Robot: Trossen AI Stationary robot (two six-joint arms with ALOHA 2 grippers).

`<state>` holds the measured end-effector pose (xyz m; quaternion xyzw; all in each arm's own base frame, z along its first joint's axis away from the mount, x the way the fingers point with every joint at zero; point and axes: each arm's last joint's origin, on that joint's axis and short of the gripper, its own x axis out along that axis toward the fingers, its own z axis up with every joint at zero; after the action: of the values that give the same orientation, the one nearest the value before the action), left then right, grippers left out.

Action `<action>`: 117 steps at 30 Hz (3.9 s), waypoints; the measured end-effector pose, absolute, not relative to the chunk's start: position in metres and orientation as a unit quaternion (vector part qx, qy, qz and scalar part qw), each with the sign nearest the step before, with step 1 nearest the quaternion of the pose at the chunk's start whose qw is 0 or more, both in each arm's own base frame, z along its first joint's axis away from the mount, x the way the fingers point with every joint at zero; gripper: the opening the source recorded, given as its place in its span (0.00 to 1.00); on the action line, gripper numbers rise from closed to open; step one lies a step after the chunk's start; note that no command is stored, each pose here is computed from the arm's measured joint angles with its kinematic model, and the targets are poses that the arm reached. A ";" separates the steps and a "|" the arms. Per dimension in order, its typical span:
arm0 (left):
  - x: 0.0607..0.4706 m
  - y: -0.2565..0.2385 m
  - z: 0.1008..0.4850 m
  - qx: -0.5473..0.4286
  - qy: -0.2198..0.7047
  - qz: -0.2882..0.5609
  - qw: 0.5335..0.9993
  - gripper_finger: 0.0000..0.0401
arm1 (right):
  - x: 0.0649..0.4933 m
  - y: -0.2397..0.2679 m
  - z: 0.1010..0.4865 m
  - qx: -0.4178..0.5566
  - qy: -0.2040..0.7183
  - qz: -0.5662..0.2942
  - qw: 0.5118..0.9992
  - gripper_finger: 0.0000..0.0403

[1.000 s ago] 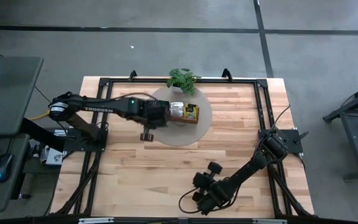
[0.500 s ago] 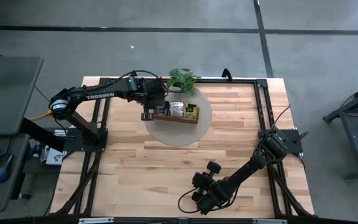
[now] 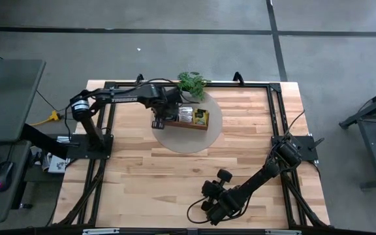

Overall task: Pick & Place Tea
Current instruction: Put the purple tea bag into the right section of the wooden organizer, then return to Home Position

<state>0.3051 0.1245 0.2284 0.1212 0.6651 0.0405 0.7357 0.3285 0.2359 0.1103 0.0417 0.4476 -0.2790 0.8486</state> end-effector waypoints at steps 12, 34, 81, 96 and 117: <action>0.314 0.128 0.206 0.122 0.686 0.026 0.717 0.01 | 0.328 0.236 0.110 0.042 0.448 -0.279 0.848 0.00; 0.298 0.120 0.251 0.130 0.636 0.104 0.754 0.37 | 0.328 0.236 0.113 0.048 0.447 -0.279 0.849 0.00; 0.143 0.029 0.193 -0.042 0.117 0.089 0.988 0.37 | 0.117 -0.001 0.178 0.079 -0.046 -0.081 0.993 0.00; 0.132 0.029 0.156 -0.071 0.053 0.131 0.987 0.37 | 0.114 -0.003 0.164 0.050 0.026 -0.113 0.992 0.00; 0.121 0.021 0.175 0.014 -0.026 0.019 0.999 0.37 | 0.113 -0.006 0.163 0.033 0.034 -0.159 0.986 0.00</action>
<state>0.1213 0.0207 0.1746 0.0144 -0.0265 0.0193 0.9994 0.1133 -0.0056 0.1627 0.0333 0.0342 -0.1586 0.9862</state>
